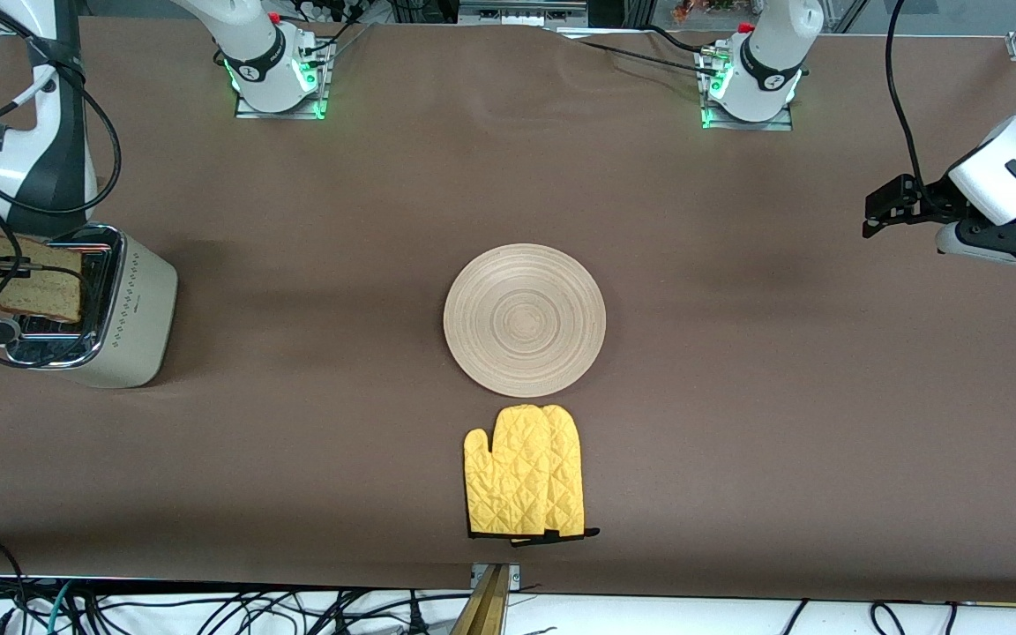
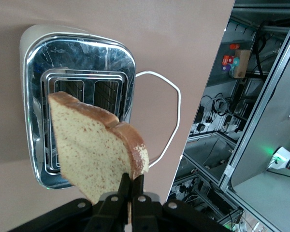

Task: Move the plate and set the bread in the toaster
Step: 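Lower the bread slice into the toaster slot with the right gripper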

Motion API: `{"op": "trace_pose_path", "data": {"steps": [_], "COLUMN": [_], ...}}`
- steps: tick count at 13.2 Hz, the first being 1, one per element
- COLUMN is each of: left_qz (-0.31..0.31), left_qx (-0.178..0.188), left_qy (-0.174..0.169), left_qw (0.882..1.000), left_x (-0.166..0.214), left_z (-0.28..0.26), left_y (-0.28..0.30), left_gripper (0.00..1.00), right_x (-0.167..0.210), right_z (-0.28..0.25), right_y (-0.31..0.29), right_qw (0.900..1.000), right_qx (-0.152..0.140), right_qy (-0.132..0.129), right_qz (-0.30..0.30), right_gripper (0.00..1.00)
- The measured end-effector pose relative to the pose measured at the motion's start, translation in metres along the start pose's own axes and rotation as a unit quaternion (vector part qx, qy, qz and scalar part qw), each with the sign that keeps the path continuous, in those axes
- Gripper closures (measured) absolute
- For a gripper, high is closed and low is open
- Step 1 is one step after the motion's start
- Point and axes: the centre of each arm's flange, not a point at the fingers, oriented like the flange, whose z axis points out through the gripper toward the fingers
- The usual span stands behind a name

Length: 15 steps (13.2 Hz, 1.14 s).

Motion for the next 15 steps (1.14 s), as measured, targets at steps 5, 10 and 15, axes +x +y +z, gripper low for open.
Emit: {"op": "trace_pose_path", "data": {"steps": [5,10,15], "left_qz": [0.0,0.0,0.0], "left_qx": [0.0,0.0,0.0], "left_qy": [0.0,0.0,0.0], "left_qw": [1.0,1.0,1.0], "left_x": [0.0,0.0,0.0], "left_z": [0.0,0.0,0.0], "left_y": [0.0,0.0,0.0], "left_gripper": [0.0,0.0,0.0], "right_x": [0.0,-0.001,-0.001], "right_z": [0.016,0.022,0.025], "right_y": [-0.009,-0.01,-0.005], "right_qw": [1.0,1.0,0.999], "right_qx": [0.001,-0.006,-0.036], "right_qy": [-0.018,-0.025,-0.03], "right_qz": [0.005,0.004,0.0], "right_gripper": [0.96,0.96,0.96]}}
